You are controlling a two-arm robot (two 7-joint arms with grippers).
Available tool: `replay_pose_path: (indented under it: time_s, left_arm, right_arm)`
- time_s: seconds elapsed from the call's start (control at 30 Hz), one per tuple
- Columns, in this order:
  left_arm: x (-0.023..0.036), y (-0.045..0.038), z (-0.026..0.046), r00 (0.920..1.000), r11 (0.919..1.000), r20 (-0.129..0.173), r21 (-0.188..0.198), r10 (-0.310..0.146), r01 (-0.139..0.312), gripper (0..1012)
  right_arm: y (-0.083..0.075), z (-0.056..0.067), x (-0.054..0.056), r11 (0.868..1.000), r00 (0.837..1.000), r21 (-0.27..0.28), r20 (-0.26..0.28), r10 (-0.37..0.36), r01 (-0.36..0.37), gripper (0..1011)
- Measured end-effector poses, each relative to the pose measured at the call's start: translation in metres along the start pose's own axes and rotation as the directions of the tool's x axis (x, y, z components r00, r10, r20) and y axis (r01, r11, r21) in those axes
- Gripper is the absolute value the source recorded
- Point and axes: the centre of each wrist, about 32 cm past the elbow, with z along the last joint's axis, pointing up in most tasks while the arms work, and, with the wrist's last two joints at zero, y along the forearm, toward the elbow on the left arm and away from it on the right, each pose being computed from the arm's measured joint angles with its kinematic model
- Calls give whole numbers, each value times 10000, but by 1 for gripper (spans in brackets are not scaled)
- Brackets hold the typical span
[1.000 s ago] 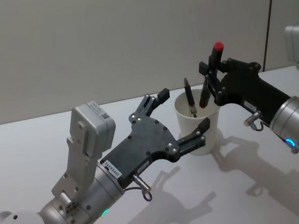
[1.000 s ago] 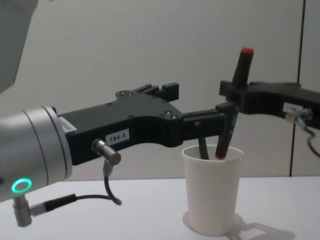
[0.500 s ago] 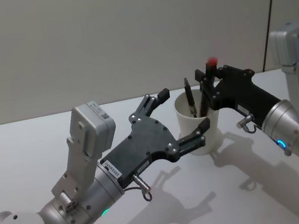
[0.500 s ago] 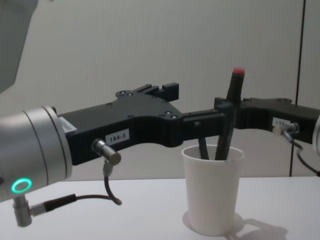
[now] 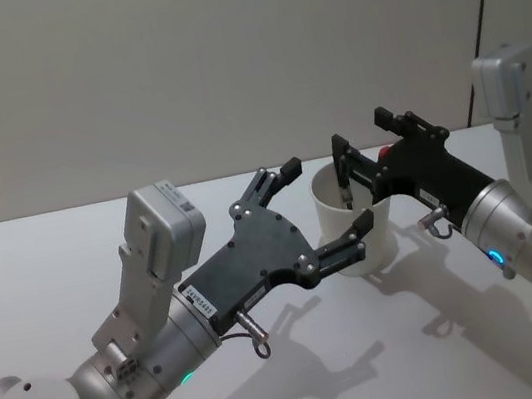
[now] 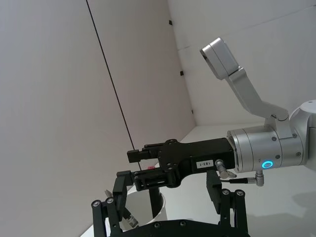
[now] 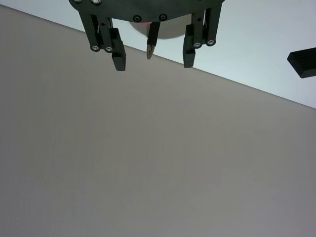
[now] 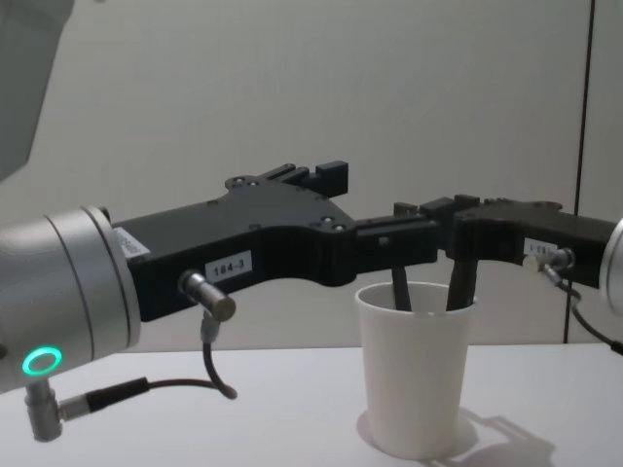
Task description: Place the pen into the pen holder.
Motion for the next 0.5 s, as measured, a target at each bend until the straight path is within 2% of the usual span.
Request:
replay_pose_path:
  time_s: [0.07,0.13,0.17,0.2,0.4,0.5]
  left_arm:
    - [0,0,0,10000,10000,0,0,-1,1,1001]
    - [0,0,0,10000,10000,0,0,0,0,1001]
    - [0,0,0,10000,10000,0,0,0,0,1001]
    - [0,0,0,10000,10000,1,0,0,0,1001]
    - [0,0,0,10000,10000,0,-1,0,0,1001]
    - [0,0,0,10000,10000,0,0,-1,1,1001]
  right_arm:
    - [2,-1,-1,10000,10000,-8,-1,-3,3,732]
    - [4,-2,-2,10000,10000,-18,-1,-4,4,814]
    - [5,-3,-2,10000,10000,-21,-1,-5,5,814]
    - [6,-4,-2,10000,10000,-25,-3,-6,6,887]
    - [3,2,3,10000,10000,2,-13,-27,27,1001]
    - [-8,14,13,9999,10000,72,-47,-82,82,1002]
